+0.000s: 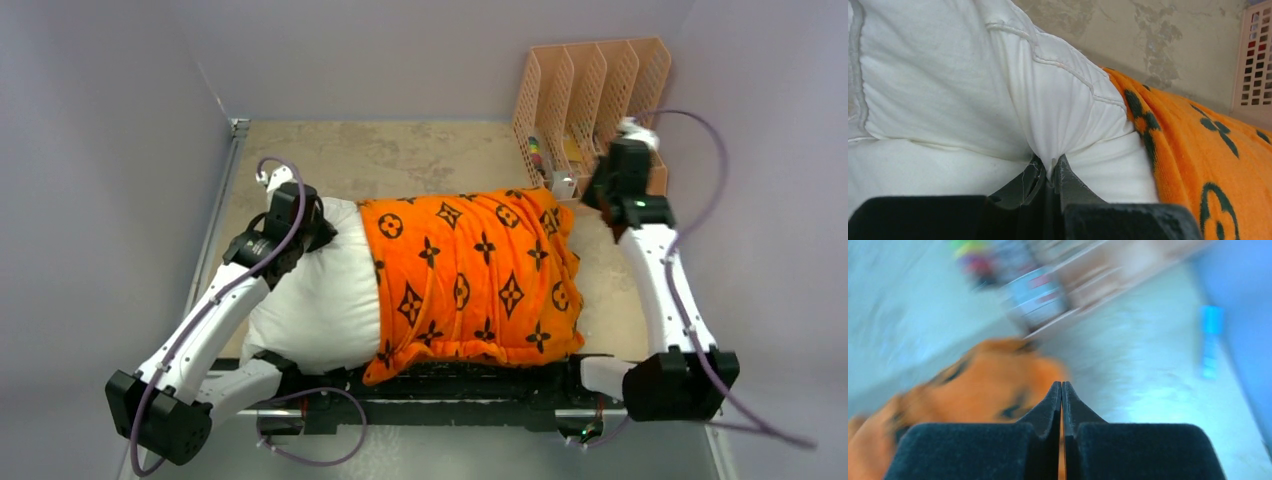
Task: Remove the pillowcase from the pillow
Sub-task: Remove the pillow from the pillowcase.
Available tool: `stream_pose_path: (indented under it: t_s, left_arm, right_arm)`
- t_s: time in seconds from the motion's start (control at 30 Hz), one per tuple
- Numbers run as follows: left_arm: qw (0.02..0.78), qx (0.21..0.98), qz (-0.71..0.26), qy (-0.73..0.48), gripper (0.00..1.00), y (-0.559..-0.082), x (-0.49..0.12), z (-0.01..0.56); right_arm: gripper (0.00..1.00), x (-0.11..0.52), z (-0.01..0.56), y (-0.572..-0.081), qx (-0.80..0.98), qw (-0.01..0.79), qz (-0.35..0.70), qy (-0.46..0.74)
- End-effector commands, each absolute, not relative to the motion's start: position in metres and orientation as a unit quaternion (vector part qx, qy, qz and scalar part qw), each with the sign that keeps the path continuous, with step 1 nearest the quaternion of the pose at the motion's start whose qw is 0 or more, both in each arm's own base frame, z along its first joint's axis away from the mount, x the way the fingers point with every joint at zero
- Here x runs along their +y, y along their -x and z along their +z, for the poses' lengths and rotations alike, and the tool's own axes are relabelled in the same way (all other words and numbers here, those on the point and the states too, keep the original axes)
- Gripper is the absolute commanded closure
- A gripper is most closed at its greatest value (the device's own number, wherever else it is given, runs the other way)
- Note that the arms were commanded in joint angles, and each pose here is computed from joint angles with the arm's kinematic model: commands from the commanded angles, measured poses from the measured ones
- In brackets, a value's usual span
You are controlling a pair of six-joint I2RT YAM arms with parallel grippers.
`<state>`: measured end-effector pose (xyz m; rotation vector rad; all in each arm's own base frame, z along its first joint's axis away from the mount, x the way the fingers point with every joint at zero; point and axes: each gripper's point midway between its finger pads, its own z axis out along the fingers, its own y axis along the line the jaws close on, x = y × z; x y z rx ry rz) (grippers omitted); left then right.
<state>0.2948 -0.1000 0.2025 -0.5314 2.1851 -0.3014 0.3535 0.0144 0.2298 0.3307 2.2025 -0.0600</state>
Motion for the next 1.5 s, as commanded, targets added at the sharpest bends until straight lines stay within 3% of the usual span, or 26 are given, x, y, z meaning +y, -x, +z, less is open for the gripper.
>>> stream_pose_path:
  t_s: [0.0, 0.1, 0.2, 0.3, 0.37, 0.63, 0.7, 0.73, 0.8, 0.83, 0.93, 1.03, 1.1, 1.23, 1.33, 1.47]
  left_arm:
    - [0.415, 0.871, -0.039, 0.259, 1.00, -0.273, -0.055, 0.190]
    - [0.420, 0.869, -0.040, 0.259, 1.00, -0.273, -0.050, 0.195]
    - [0.432, 0.868, -0.087, 0.230, 1.00, -0.281, -0.067, 0.205]
    - [0.436, 0.868, -0.124, 0.206, 1.00, -0.285, -0.082, 0.208]
    - [0.431, 0.870, -0.135, 0.198, 1.00, -0.287, -0.088, 0.208]
    - [0.421, 0.876, -0.133, 0.195, 1.00, -0.287, -0.090, 0.203]
    - [0.423, 0.874, -0.134, 0.197, 1.00, -0.288, -0.089, 0.203]
    - [0.424, 0.874, -0.129, 0.199, 1.00, -0.287, -0.087, 0.204]
    - [0.434, 0.867, -0.111, 0.218, 1.00, -0.286, -0.077, 0.209]
    - [0.441, 0.863, -0.105, 0.224, 1.00, -0.285, -0.073, 0.212]
    - [0.442, 0.862, -0.073, 0.238, 1.00, -0.276, -0.057, 0.212]
    - [0.435, 0.864, -0.060, 0.247, 1.00, -0.271, -0.049, 0.205]
    - [0.434, 0.863, -0.069, 0.249, 1.00, -0.272, -0.049, 0.203]
    - [0.438, 0.862, -0.097, 0.237, 1.00, -0.280, -0.061, 0.208]
    - [0.446, 0.858, -0.127, 0.221, 1.00, -0.284, -0.072, 0.216]
    - [0.448, 0.857, -0.151, 0.205, 1.00, -0.286, -0.081, 0.220]
  right_arm:
    - [1.00, -0.075, 0.250, -0.323, 0.840, 0.463, -0.037, -0.282]
    - [1.00, -0.042, 0.271, -0.333, 0.844, 0.478, 0.059, -0.234]
    - [0.68, 0.034, 0.293, -0.335, 0.837, 0.485, 0.233, -0.106]
    - [0.42, 0.096, 0.297, -0.326, 0.841, 0.467, 0.272, -0.013]
    - [0.36, 0.128, 0.291, -0.320, 0.853, 0.447, 0.265, 0.037]
    - [0.32, 0.197, 0.219, -0.309, 0.906, 0.347, 0.175, 0.168]
    - [0.45, 0.192, 0.189, -0.304, 0.928, 0.296, 0.129, 0.185]
    - [0.56, 0.177, 0.176, -0.307, 0.939, 0.285, 0.079, 0.173]
    - [0.99, 0.138, 0.159, -0.311, 0.951, 0.285, -0.014, 0.123]
    - [1.00, 0.105, 0.161, -0.321, 0.948, 0.305, -0.051, 0.079]
    - [1.00, 0.008, 0.185, -0.329, 0.922, 0.365, -0.044, -0.118]
    - [1.00, -0.062, 0.237, -0.319, 0.854, 0.459, -0.069, -0.233]
    - [1.00, -0.063, 0.252, -0.319, 0.849, 0.467, -0.056, -0.240]
    - [0.98, 0.014, 0.269, -0.334, 0.877, 0.449, 0.117, -0.125]
    - [0.56, 0.085, 0.295, -0.328, 0.856, 0.474, 0.206, -0.032]
    - [0.43, 0.159, 0.297, -0.313, 0.857, 0.436, 0.267, 0.068]
